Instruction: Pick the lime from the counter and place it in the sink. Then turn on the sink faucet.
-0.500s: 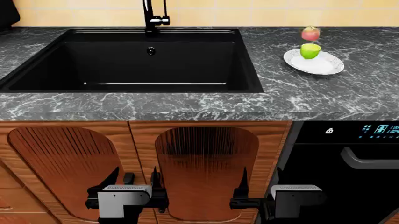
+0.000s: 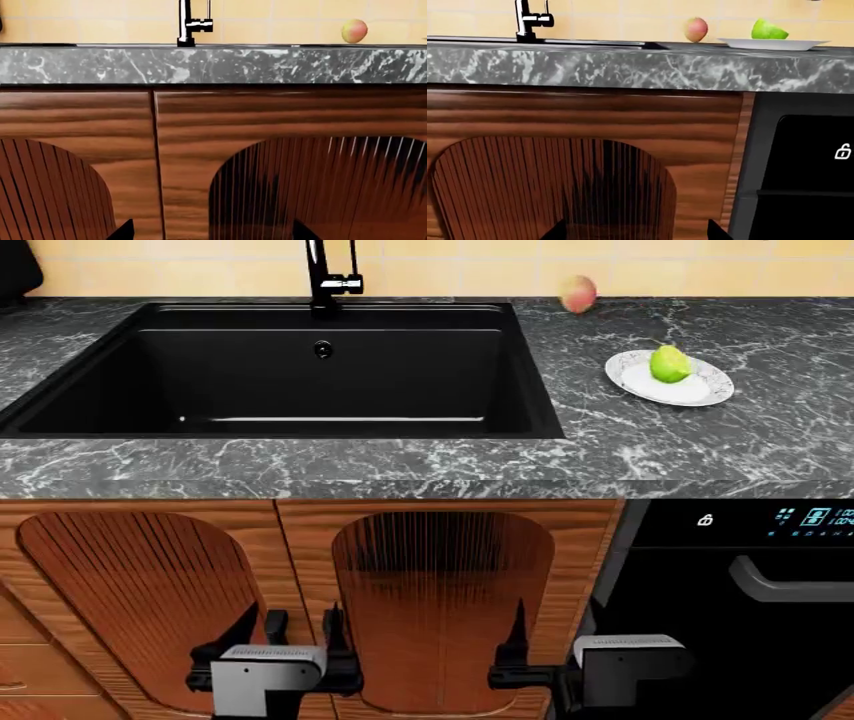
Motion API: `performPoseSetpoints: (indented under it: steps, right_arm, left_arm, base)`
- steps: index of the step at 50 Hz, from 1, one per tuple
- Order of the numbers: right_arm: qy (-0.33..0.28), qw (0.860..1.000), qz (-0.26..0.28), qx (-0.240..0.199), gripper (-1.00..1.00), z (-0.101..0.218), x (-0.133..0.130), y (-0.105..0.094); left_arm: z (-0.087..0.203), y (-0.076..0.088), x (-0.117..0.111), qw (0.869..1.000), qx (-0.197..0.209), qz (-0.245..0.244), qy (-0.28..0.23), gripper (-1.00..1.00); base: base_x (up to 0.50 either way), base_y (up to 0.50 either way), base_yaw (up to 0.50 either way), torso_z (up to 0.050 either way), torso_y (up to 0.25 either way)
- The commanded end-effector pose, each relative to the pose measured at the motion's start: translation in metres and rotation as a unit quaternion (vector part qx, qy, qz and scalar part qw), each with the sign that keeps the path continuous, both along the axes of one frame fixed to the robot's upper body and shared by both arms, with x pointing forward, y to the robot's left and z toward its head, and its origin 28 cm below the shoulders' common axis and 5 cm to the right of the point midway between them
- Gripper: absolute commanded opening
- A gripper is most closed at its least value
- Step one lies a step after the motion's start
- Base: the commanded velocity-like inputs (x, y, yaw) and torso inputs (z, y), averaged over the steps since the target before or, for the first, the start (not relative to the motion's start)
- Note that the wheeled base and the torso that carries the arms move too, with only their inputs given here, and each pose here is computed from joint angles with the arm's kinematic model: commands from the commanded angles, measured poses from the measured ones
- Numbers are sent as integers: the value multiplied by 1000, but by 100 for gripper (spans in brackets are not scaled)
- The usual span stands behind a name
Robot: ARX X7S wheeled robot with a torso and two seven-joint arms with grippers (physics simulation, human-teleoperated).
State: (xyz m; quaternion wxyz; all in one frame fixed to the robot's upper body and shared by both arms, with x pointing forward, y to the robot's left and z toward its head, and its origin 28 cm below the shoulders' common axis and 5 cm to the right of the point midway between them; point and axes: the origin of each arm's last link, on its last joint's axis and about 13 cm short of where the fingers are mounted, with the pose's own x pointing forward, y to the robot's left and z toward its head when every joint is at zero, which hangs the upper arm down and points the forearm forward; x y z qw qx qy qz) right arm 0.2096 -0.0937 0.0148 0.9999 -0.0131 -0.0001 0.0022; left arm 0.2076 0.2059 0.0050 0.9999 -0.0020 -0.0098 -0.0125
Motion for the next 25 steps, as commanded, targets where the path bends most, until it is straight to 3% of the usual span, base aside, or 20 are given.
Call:
performPoseSetpoints:
  steps: [1, 3, 8, 9, 10, 11, 12, 13, 15, 19, 25]
  right_arm:
    - [-4, 1000, -6, -3, 100, 1, -1, 0]
    - [-5, 1000, -7, -3, 100, 1, -1, 0]
    - [-6, 1000, -9, -2, 100, 1, 0, 0]
    - [-6, 1000, -9, -2, 100, 1, 0, 0]
    - [-6, 1000, -10, -2, 100, 1, 0, -1]
    - [-6, 1000, -18, -24, 100, 3, 0, -1]
    - [-5, 999, -20, -36, 100, 4, 0, -1]
    - [-11, 999, -24, -21, 100, 10, -1, -2]
    - [-11, 999, -27, -25, 100, 17, -1, -3]
    - [-25, 998, -27, -51, 100, 41, 3, -4]
    - [-45, 997, -25, -52, 100, 80, 13, -5]
  left_arm:
    - [-8, 1, 0, 1000, 0, 3, 1, 100]
    - [7, 1, 0, 1000, 1, 4, 2, 100]
    - [10, 1, 1, 1000, 7, 15, 5, 100]
    - [12, 1, -1, 1000, -2, -3, 3, 100]
    - [3, 0, -3, 1000, 6, 1, 2, 100]
    - [-2, -1, -6, 1000, 21, -10, -9, 100]
    - [-1, -1, -6, 999, 27, 12, -18, 100]
    - [9, 0, -8, 1000, -20, -14, 6, 100]
    - [12, 0, -10, 1000, -14, -9, 13, 100]
    - [35, 2, -11, 1000, -4, -16, -15, 100]
    - [97, 5, 4, 998, -7, -7, -59, 100]
  base:
    - [0, 0, 0, 0, 0]
    - [0, 0, 0, 0, 0]
    - [0, 0, 0, 0, 0]
    - [0, 0, 0, 0, 0]
    - [0, 0, 0, 0, 0]
    - [0, 0, 0, 0, 0]
    - [0, 0, 0, 0, 0]
    - [0, 0, 0, 0, 0]
    - [0, 0, 0, 0, 0]
    - [0, 0, 0, 0, 0]
    - [0, 0, 0, 0, 0]
